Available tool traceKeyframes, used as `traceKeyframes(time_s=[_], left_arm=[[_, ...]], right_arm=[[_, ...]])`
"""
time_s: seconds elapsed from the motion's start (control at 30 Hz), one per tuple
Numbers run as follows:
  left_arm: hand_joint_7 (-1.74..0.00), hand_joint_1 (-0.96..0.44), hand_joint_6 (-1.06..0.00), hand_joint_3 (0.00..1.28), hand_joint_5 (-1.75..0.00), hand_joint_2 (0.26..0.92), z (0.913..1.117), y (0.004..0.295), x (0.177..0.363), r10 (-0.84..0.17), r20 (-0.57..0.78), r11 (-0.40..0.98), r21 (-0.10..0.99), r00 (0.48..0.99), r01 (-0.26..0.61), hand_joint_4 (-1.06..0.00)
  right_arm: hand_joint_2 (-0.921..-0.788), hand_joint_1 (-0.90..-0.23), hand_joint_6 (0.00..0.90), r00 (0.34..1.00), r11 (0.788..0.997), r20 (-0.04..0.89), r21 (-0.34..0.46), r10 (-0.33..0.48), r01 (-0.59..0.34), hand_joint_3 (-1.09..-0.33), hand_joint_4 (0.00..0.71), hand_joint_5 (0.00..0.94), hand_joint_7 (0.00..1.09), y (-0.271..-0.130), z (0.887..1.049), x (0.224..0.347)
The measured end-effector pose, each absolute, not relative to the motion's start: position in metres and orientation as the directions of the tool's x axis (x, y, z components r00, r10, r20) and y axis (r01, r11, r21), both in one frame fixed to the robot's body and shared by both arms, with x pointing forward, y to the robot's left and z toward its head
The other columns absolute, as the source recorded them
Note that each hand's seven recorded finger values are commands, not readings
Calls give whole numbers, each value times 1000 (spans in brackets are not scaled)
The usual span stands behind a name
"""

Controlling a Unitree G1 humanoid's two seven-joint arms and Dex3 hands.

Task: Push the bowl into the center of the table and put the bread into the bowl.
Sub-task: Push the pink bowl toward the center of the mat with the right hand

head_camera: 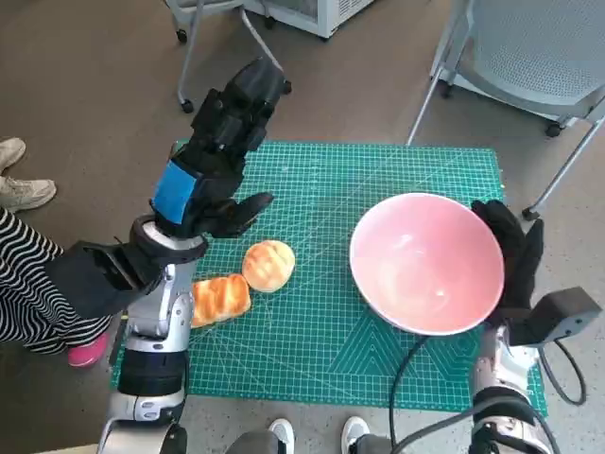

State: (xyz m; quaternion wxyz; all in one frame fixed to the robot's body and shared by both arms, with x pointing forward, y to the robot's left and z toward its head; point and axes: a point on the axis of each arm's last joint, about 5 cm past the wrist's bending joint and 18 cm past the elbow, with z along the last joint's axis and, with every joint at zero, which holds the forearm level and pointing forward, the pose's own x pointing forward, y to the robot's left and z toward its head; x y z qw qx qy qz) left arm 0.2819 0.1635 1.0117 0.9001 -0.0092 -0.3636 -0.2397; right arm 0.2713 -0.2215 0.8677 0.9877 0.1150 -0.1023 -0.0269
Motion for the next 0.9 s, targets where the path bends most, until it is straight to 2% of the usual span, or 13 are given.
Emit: traceKeyframes(time_s=[0.67,0.9], left_arm=[[-337,-687,1,365,-3,921,1012,165,281,-424,654,890,173,627,422,-13],[-340,-685,1,363,-3,921,1012,165,281,-424,654,890,173,627,421,-15]], right_arm=[[-921,-592,18,970,956,244,287,-12,-61,-786,118,0,478,-186,884,292],[-921,-579,9,968,954,251,292,-5,-71,-794,111,0,483,-181,887,295]])
